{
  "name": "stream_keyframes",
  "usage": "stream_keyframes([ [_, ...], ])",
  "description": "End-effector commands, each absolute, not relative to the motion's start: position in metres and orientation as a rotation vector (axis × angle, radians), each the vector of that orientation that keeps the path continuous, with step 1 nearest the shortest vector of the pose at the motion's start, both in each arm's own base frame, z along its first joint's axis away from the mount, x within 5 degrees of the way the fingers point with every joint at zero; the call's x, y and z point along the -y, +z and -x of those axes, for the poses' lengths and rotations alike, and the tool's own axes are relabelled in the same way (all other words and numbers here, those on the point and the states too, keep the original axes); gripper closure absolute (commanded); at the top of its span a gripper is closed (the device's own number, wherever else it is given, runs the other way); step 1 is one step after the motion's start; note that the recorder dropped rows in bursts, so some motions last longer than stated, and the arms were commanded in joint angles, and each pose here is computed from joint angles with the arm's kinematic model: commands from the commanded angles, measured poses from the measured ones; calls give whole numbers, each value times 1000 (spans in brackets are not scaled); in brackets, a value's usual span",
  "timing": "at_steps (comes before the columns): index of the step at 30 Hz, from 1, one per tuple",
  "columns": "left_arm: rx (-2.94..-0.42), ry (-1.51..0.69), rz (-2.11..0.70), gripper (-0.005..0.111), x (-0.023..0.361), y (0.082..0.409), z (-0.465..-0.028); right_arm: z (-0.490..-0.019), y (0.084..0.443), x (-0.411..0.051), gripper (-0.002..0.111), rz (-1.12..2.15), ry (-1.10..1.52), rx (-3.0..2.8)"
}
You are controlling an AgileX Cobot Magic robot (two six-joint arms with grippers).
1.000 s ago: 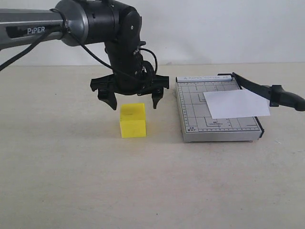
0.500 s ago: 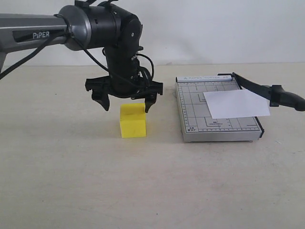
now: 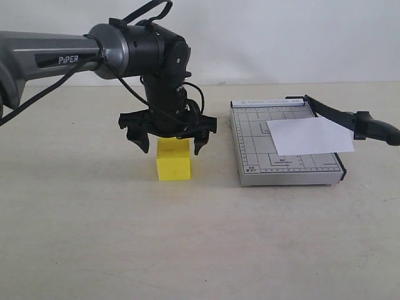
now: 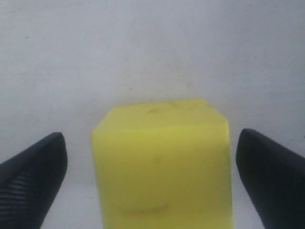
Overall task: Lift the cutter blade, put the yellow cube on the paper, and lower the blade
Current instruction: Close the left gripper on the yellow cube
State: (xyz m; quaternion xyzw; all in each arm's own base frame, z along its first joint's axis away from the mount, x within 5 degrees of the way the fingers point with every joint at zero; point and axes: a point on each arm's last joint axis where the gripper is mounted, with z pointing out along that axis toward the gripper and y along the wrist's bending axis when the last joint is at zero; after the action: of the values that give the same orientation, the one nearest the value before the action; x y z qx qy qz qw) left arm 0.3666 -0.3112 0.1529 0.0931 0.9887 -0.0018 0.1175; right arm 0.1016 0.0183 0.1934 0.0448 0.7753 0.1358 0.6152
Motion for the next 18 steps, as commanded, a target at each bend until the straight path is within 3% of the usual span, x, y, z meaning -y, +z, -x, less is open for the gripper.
stream_keyframes([
  [1, -2874, -36, -262, 17, 312, 154, -368, -101, 193, -18, 107, -97, 305, -1777],
  [18, -2902, -51, -242, 17, 313, 153, -366, -101, 193, -18, 107, -97, 305, -1777],
])
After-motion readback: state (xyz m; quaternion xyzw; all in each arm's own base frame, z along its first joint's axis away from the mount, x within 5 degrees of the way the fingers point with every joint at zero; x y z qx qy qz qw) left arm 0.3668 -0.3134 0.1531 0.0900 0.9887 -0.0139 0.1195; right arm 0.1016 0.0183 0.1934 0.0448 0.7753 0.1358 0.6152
